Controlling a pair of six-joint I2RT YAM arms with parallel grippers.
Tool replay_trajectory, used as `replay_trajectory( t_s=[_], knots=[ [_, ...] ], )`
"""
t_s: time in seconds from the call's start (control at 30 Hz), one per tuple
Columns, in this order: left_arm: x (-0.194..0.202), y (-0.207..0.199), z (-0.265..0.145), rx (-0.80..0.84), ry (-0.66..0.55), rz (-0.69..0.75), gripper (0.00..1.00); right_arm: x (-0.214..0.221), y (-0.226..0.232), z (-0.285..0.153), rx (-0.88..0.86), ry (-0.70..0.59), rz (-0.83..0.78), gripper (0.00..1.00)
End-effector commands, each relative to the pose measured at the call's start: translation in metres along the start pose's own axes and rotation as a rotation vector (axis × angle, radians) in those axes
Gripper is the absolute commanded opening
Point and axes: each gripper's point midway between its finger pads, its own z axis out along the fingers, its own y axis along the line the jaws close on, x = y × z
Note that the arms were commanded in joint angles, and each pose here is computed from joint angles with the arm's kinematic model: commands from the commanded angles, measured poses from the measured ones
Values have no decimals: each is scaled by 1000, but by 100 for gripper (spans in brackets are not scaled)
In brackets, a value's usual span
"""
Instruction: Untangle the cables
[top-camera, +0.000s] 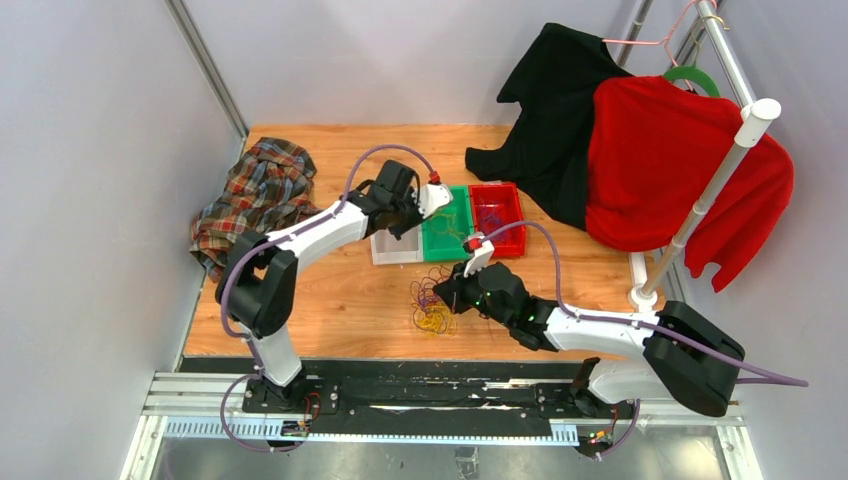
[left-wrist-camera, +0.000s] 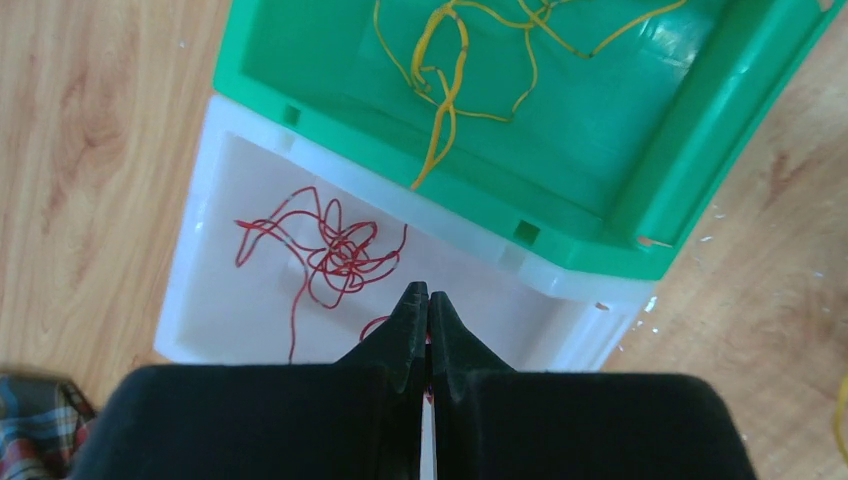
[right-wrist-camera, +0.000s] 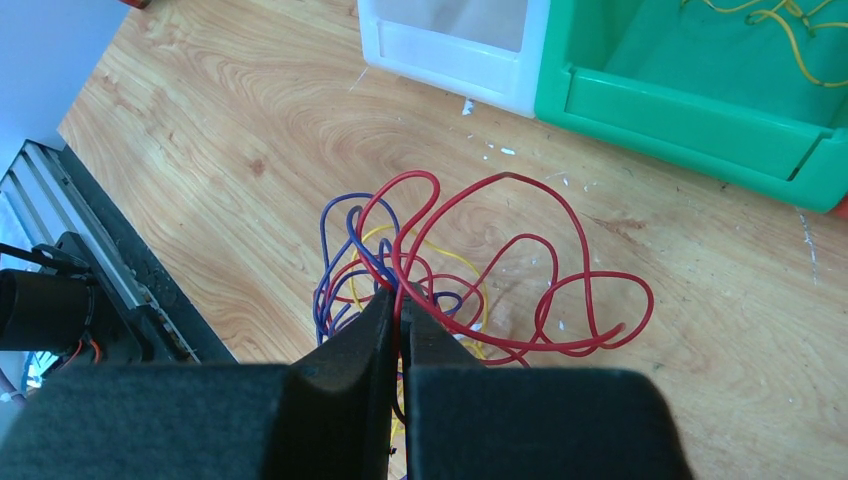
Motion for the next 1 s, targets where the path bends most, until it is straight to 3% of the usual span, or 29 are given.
replay_trajectory(
  t_s=[0.0, 0.2, 0.23, 0.3, 0.43, 0.53, 0.73, 0.83, 0.97],
  knots=[
    [10, 15, 26, -66, -6, 9, 0, -9, -3, -2, 13, -16, -13, 1],
    [17, 24, 28, -79, -7, -76, 4, -15, 1, -6, 1, -24, -16, 1],
    [15, 27, 23, -83, -19, -85, 11, -16, 2, -6, -4, -25, -16, 1],
    [11, 29, 10, -65, -27, -112, 36, -18, 3, -6, -8, -26, -20, 1],
    [0, 21, -21, 5, -24, -122, 77, -20, 7, -2, -22, -22, -26, 1],
    [-8, 7, -45, 83, -33, -123, 100, -23, 11, 0, -33, -25, -25, 1],
    [-44, -34, -103, 333, -123, -161, 98, -34, 23, 2, -82, -45, -28, 1],
    [-45, -76, -131, 552, -157, -139, 98, -39, 32, 3, -117, -46, -35, 1],
    [-41, -103, -141, 664, -169, -135, 98, -46, 46, 5, -171, -52, -42, 1]
  ],
)
